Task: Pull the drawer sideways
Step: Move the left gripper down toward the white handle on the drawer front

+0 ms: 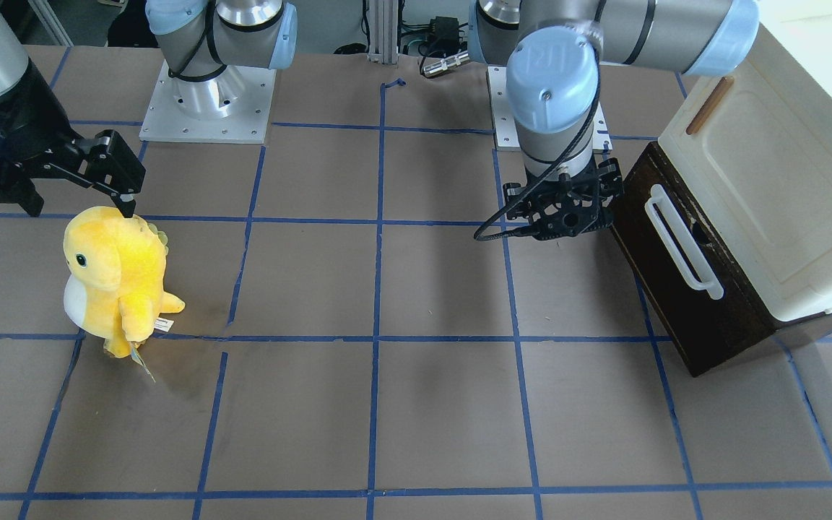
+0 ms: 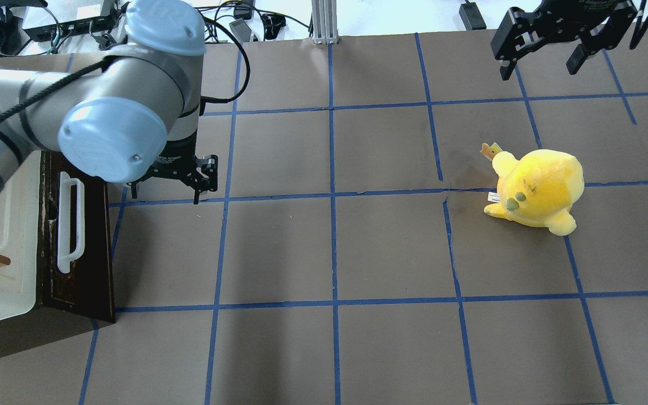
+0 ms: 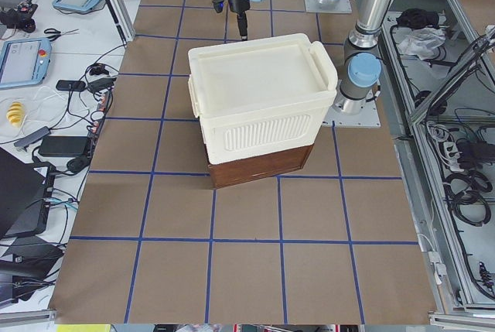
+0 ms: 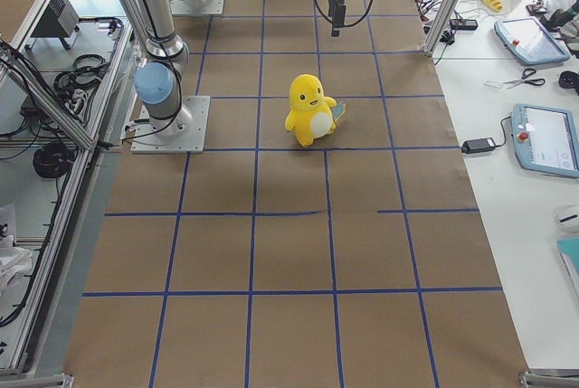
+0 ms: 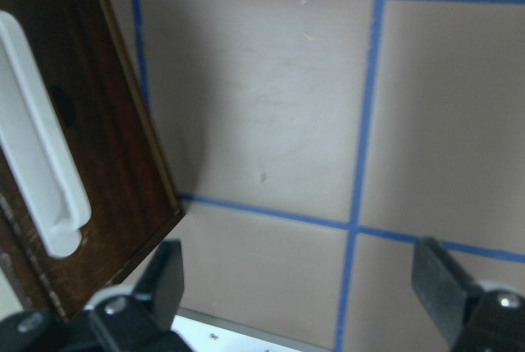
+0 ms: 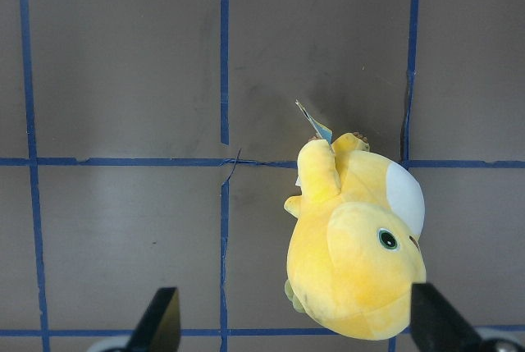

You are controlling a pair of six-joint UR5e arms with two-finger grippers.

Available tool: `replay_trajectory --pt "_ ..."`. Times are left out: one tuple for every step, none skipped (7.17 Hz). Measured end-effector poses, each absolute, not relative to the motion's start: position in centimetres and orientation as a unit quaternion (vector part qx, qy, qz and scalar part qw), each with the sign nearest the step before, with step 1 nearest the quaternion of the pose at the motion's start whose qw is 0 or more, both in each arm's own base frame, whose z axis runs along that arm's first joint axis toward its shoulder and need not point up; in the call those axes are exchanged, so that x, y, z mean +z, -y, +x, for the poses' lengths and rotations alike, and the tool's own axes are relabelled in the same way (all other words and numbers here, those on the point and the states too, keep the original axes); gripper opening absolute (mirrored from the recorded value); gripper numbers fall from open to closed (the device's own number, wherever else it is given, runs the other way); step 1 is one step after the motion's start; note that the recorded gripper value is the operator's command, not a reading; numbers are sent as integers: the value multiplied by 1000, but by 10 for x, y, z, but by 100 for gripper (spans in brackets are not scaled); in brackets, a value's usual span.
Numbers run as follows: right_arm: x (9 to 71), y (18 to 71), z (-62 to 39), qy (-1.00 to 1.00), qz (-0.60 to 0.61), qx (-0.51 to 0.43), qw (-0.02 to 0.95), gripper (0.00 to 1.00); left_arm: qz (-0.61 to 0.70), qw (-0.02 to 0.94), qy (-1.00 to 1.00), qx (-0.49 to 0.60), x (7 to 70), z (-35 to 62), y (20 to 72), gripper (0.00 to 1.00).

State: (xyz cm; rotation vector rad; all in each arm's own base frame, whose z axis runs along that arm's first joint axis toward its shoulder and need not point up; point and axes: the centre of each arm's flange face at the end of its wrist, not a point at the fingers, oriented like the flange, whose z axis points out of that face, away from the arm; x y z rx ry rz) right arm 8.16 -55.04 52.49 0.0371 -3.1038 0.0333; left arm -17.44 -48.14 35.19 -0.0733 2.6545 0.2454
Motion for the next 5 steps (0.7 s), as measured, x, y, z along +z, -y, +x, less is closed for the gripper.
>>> replay_trajectory --pt "525 550 82 1000 12 11 19 100 -23 288 -952 96 326 -176 482 100" --pt "525 550 82 1000 12 11 19 100 -20 334 -937 102 303 -173 483 100" --pt "525 550 82 1000 12 11 19 100 -16 376 -920 107 281 -169 483 100" --pt "525 550 82 1000 12 11 19 100 -8 421 -900 111 260 -163 484 100" --pt "525 550 82 1000 12 11 19 100 6 458 -882 114 243 -158 486 100"
